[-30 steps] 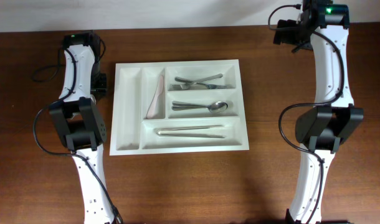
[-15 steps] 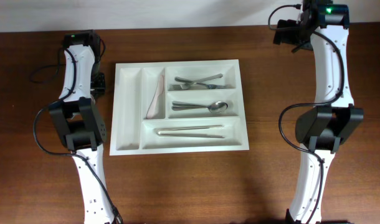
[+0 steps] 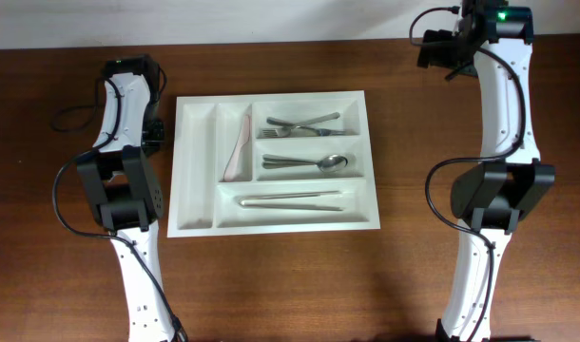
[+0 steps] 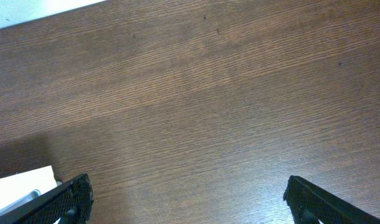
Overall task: Pack container
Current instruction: 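Lower the left gripper and grasp a small metal spoon's handle, then carry the spoon right and lower it into the left compartment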
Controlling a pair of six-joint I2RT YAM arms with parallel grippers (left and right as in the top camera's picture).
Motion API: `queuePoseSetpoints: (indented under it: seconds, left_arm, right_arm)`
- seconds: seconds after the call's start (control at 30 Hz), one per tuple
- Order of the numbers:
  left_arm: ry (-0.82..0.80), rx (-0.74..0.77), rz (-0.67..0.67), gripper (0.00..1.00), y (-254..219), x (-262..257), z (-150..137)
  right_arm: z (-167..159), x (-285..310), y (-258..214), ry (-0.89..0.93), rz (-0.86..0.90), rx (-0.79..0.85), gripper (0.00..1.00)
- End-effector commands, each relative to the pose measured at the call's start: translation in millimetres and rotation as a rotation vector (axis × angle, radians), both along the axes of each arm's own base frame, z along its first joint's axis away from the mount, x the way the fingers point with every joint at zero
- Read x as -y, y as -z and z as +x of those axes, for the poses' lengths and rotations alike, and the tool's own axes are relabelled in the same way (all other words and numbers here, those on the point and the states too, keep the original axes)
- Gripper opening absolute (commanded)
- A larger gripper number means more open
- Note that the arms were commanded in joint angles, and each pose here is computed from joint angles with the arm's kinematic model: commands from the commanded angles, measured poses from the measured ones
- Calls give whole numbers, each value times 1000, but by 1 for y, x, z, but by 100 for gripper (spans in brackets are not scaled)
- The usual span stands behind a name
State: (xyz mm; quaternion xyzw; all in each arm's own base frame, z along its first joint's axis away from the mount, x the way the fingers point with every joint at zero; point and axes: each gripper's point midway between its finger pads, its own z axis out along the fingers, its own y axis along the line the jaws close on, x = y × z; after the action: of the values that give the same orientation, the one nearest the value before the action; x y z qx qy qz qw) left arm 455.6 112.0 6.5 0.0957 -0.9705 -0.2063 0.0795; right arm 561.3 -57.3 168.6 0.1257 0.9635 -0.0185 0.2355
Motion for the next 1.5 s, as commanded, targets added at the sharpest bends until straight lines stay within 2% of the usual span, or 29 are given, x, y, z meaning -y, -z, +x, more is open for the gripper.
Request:
queuePoseSetpoints:
  seconds: [0.0, 0.43, 1.2, 1.47]
  left_arm:
    - [-15, -55, -20, 33, 21, 1, -11]
    - [-15, -55, -20, 2, 22, 1, -11]
    - [-18, -81, -36, 2, 20, 3, -17]
    - [-18, -13, -79, 2, 6, 13, -1]
  right_arm:
    - [0, 0, 1, 13, -8, -3, 99]
    - [0, 0, 1, 13, -8, -3, 99]
    - [0, 0, 1, 13, -8, -3, 99]
    - [0, 0, 1, 13, -8, -3, 99]
